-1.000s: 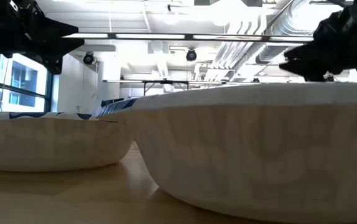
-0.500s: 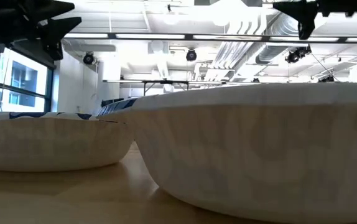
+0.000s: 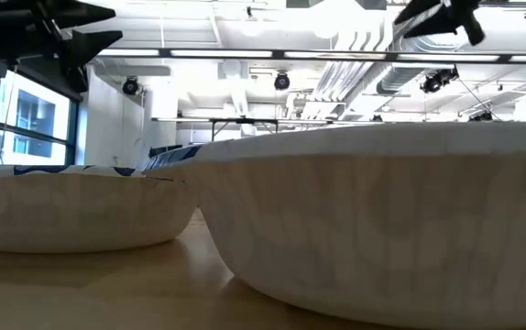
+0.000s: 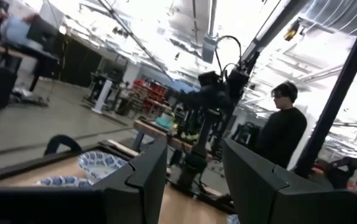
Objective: Nest bowls inside each other
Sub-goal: Stack the white patterned bowl on top of the other white patterned bowl
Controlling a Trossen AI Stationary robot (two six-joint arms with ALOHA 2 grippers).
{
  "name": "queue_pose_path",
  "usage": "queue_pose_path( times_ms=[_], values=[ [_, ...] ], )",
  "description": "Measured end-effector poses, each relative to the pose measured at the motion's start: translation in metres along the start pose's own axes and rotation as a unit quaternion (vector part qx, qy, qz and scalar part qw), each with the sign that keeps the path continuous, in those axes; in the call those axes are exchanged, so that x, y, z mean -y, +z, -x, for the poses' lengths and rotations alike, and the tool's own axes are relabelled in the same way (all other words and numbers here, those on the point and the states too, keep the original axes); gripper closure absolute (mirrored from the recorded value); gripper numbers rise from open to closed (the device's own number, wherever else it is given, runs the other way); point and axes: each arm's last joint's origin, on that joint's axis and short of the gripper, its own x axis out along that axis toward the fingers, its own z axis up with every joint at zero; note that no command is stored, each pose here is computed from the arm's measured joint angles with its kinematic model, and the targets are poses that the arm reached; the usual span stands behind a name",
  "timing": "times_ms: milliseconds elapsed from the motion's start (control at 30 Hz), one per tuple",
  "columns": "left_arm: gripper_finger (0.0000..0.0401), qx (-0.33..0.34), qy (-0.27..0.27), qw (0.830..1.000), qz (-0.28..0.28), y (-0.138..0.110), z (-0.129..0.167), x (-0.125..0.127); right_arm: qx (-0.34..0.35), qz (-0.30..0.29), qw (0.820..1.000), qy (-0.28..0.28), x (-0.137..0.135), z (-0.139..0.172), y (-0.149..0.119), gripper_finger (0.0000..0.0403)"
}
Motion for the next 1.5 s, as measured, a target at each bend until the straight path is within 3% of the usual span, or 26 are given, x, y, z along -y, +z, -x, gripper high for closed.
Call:
queue_pose_path(
  times_ms=[133,367,733,1100,1300,1500],
  values=[
    [0.0256,-0.011,0.011,1.0,0.0,-0.003,0.0,-0.001,-0.033,-0.053,0.995,-0.079,0.007,-0.006,0.003,0.0256],
    [0.0256,-0.024,0.071,0.997,-0.013,-0.008,0.001,-0.007,-0.085,-0.098,0.978,-0.164,0.016,-0.026,-0.003,0.0256],
    [0.0256,-0.022,0.101,0.994,-0.029,-0.009,0.001,-0.009,-0.195,-0.117,0.918,-0.324,0.043,-0.045,-0.017,0.0256],
    [0.0256,-0.024,0.101,0.994,-0.031,-0.009,0.001,-0.009,-0.24,-0.138,0.884,-0.377,0.054,-0.072,-0.022,0.0256],
    [0.0256,-0.025,0.101,0.994,-0.031,-0.009,0.001,-0.009,-0.285,-0.187,0.882,-0.327,0.075,-0.098,-0.052,0.0256],
    [0.0256,-0.027,0.091,0.995,-0.02,-0.009,0.001,-0.008,-0.265,-0.226,0.888,-0.302,0.092,-0.099,-0.084,0.0256]
  ],
)
